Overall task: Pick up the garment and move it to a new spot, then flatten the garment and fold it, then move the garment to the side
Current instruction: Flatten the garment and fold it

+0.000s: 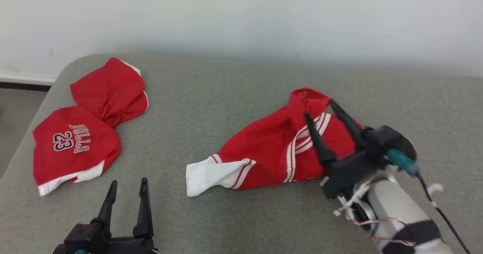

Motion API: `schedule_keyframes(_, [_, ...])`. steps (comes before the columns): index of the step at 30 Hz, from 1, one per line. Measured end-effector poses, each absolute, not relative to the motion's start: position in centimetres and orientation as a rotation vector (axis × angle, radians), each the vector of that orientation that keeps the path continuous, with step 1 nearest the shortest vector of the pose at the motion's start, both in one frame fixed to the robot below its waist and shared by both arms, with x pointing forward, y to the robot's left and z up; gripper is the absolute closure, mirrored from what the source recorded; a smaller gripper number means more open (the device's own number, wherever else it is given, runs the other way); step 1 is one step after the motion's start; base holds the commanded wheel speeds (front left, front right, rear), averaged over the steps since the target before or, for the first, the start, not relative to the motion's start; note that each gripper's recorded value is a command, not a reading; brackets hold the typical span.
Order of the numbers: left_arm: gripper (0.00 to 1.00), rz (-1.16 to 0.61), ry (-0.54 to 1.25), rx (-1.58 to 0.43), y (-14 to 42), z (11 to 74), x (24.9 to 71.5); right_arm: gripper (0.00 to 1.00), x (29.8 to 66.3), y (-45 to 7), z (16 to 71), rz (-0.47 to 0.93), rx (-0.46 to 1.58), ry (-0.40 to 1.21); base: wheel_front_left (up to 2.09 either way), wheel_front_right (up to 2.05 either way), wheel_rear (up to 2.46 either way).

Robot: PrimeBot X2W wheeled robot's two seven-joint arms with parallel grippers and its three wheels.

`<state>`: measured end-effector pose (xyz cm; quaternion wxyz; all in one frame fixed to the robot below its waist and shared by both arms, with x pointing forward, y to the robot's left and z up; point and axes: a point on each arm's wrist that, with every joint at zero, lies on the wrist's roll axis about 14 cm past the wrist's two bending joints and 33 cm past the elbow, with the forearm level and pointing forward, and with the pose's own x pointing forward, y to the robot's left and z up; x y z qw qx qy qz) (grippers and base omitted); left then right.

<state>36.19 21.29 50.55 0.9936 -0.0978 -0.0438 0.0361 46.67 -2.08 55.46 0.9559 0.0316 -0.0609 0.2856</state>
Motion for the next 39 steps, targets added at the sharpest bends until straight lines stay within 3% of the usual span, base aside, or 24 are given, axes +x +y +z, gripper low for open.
schedule_keyframes(9, [0.00,0.027,-0.108,-0.188,19.9,51.3,36.7,0.00,43.4,-10.9,53.0,0.362,0.064,-0.102,0.00,0.00,0.00])
schedule_keyframes(20, [0.00,-0.001,-0.102,-0.173,19.3,51.1,36.3,0.00,39.5,-15.7,49.8,0.185,0.133,-0.041,0.00,0.00,0.00])
schedule_keyframes(31, [0.00,-0.002,-0.097,-0.168,19.3,50.9,35.9,0.00,39.5,-15.2,49.4,0.196,0.122,-0.030,0.00,0.00,0.00])
schedule_keyframes(39, [0.00,0.020,-0.092,-0.174,19.8,50.7,35.6,0.00,42.2,-13.5,50.2,0.285,0.043,-0.030,0.00,0.00,0.00])
